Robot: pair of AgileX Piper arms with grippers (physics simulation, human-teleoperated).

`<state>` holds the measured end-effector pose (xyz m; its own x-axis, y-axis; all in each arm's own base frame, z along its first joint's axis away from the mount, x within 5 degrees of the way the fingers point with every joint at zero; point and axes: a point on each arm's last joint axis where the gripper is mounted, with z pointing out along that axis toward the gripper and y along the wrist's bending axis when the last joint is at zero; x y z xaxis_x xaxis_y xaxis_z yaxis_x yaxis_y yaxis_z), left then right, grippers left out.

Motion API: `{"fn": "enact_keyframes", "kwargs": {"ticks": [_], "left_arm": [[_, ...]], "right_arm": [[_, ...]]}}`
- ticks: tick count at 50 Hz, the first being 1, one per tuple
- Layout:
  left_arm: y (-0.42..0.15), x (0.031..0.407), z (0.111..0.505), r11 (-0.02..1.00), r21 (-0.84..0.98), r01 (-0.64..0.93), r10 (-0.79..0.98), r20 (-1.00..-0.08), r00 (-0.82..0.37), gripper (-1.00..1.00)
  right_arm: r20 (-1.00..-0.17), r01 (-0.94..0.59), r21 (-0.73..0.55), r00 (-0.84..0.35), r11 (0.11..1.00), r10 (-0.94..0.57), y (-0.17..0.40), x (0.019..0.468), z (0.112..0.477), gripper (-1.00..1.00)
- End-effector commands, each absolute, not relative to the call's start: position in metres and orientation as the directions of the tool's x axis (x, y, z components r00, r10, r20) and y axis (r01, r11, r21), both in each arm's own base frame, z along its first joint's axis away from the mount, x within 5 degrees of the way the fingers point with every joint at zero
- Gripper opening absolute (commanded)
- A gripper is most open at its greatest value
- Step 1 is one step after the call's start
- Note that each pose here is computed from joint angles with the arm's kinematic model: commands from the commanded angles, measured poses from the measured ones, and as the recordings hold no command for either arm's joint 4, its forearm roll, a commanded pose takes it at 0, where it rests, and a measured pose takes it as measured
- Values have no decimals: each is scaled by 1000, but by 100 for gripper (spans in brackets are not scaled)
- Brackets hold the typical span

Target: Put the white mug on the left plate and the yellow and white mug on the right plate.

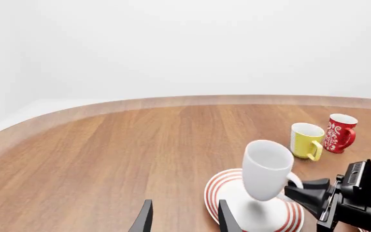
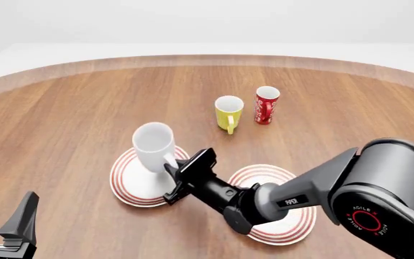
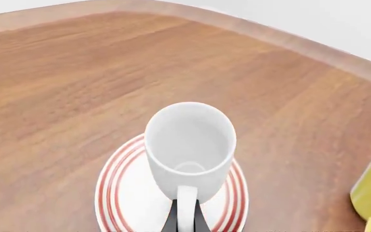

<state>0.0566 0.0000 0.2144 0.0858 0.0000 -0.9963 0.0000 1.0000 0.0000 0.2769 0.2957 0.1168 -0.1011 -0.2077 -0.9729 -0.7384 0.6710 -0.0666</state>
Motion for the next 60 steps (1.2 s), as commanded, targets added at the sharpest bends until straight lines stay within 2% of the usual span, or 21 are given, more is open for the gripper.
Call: {"fn": "enact_keyframes", "kwargs": {"ticks": [1, 24, 25, 60], "left_arm": [[0, 57, 214, 1000, 0, 0, 0, -996, 86, 100], [0, 57, 214, 1000, 0, 0, 0, -996, 86, 100], [0, 57, 214, 1000, 0, 0, 0, -996, 86, 100], [0, 57, 214, 1000, 0, 0, 0, -996, 86, 100]], "right_arm": [[-970, -743, -62, -113, 667, -216, 299, 277, 110, -100], [-967, -737, -60, -125, 673, -224, 300, 283, 105, -100], [-966, -736, -61, -127, 674, -226, 300, 284, 105, 100], [-969, -709, -45, -141, 704, -204, 280, 284, 114, 100]]}}
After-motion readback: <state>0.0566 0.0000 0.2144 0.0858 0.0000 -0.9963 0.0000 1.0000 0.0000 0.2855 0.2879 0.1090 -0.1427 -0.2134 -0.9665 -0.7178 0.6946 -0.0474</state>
